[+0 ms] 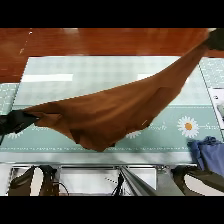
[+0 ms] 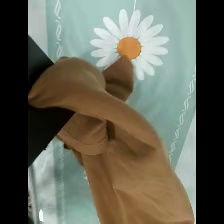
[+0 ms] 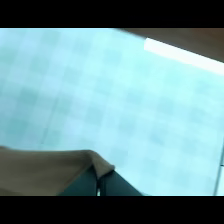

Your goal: Fold the shirts.

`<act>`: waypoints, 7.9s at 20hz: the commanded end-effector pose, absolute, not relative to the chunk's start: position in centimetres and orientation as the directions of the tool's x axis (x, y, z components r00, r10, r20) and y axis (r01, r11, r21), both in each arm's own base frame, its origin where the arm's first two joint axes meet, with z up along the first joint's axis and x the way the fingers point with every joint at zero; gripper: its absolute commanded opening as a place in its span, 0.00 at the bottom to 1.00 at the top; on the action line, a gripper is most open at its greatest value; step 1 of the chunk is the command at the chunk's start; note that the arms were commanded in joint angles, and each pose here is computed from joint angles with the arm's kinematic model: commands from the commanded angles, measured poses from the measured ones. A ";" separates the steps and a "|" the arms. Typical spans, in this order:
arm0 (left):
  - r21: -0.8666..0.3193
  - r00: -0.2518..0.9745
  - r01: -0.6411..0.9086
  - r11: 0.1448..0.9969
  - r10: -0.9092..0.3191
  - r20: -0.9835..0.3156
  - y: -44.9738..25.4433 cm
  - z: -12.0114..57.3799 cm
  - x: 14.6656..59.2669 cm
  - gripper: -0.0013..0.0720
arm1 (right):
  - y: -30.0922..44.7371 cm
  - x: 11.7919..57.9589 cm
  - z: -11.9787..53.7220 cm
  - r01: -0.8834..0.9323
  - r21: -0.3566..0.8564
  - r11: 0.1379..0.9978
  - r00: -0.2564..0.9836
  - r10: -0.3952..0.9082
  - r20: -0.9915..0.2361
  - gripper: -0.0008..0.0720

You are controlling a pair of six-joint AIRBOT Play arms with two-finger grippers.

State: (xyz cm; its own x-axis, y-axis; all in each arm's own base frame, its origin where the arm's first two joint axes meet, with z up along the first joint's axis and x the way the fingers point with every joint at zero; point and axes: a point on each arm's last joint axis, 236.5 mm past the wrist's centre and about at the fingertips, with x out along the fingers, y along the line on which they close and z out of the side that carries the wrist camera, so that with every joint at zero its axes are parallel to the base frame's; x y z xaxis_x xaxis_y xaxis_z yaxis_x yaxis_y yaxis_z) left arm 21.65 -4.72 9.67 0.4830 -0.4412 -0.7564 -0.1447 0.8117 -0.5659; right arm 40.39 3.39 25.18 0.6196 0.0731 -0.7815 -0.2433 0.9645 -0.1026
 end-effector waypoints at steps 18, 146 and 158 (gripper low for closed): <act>-0.677 0.522 -0.207 0.707 -0.505 -0.687 -3.3 5.6 27.8 0.44 | 7.6 49.5 10.1 -0.288 0.086 0.954 0.404 0.203 -0.892 0.05; -0.533 0.884 0.250 0.809 -0.415 -0.216 -9.8 38.2 20.4 0.06 | -4.5 27.5 54.0 0.212 -0.204 0.956 0.977 -0.203 0.061 0.05; -0.231 0.603 -0.023 0.973 -0.171 -0.779 -5.6 10.9 39.5 0.06 | -2.8 55.6 19.3 0.022 -0.322 0.947 0.737 -0.232 -0.634 0.05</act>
